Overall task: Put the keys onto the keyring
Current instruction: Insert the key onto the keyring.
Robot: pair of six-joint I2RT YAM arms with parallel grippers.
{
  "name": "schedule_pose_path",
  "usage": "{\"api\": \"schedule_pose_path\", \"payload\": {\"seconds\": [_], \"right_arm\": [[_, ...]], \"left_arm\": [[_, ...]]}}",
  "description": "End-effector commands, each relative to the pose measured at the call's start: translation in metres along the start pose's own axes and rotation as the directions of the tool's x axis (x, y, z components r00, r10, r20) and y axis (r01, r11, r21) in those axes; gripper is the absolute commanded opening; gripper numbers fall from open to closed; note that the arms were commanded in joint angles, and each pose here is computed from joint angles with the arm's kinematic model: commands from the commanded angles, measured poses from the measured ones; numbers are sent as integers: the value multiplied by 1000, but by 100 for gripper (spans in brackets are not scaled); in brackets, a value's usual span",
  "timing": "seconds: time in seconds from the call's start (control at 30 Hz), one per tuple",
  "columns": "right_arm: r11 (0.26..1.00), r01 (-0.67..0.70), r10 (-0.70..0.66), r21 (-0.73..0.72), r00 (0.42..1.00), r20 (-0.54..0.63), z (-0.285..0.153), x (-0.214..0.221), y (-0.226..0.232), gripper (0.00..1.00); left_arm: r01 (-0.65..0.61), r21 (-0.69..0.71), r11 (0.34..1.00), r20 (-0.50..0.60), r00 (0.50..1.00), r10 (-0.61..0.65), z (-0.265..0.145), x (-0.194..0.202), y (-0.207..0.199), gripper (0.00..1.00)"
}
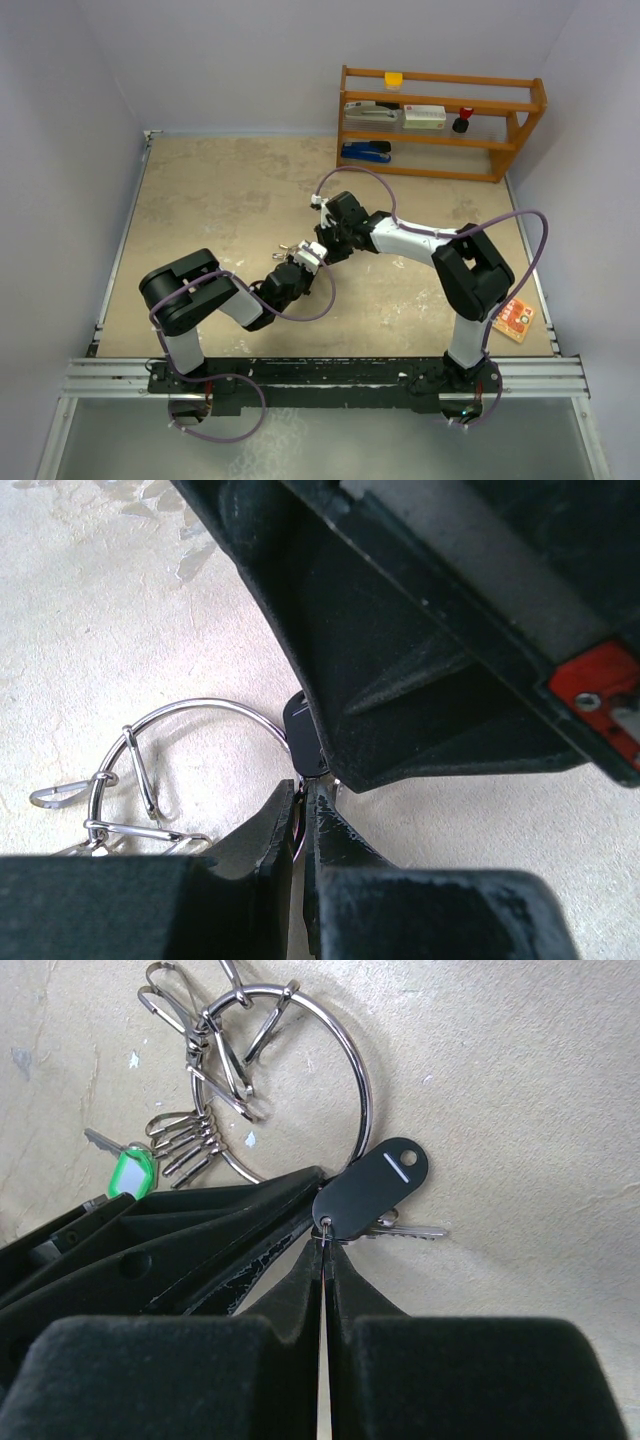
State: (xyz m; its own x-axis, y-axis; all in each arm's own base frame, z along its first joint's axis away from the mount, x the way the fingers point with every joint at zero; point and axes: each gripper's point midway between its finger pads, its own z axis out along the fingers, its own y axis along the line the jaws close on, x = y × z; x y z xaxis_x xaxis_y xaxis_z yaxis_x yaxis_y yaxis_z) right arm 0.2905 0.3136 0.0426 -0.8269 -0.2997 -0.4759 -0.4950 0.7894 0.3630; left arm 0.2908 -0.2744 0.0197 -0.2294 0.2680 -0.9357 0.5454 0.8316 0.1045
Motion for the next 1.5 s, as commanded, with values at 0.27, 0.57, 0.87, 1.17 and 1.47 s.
{"api": "schedule_pose_path", "payload": {"seconds": [0.27,0.57,0.87,1.17,1.47], "right_arm": [[1000,-18,18,11,1000,17,8,-6,-2,0],[1000,-22,21,16,999,27,13,-11,-3,0],[1000,-15,13,20,998,68,1,-22,0,0],[1000,-9,7,20,996,87,-4,-31,3,0],[1000,-9,7,23,996,89,-4,-32,2,0]], "left_arm": [[-31,-2,1000,-54,998,31,-1,14,0,0],[-32,-3,999,-55,998,32,-2,15,0,0],[-34,-3,999,-61,998,34,-2,17,0,0],[-39,9,999,-83,996,39,0,22,-2,0],[-40,11,999,-102,994,40,-2,27,-2,0]]}}
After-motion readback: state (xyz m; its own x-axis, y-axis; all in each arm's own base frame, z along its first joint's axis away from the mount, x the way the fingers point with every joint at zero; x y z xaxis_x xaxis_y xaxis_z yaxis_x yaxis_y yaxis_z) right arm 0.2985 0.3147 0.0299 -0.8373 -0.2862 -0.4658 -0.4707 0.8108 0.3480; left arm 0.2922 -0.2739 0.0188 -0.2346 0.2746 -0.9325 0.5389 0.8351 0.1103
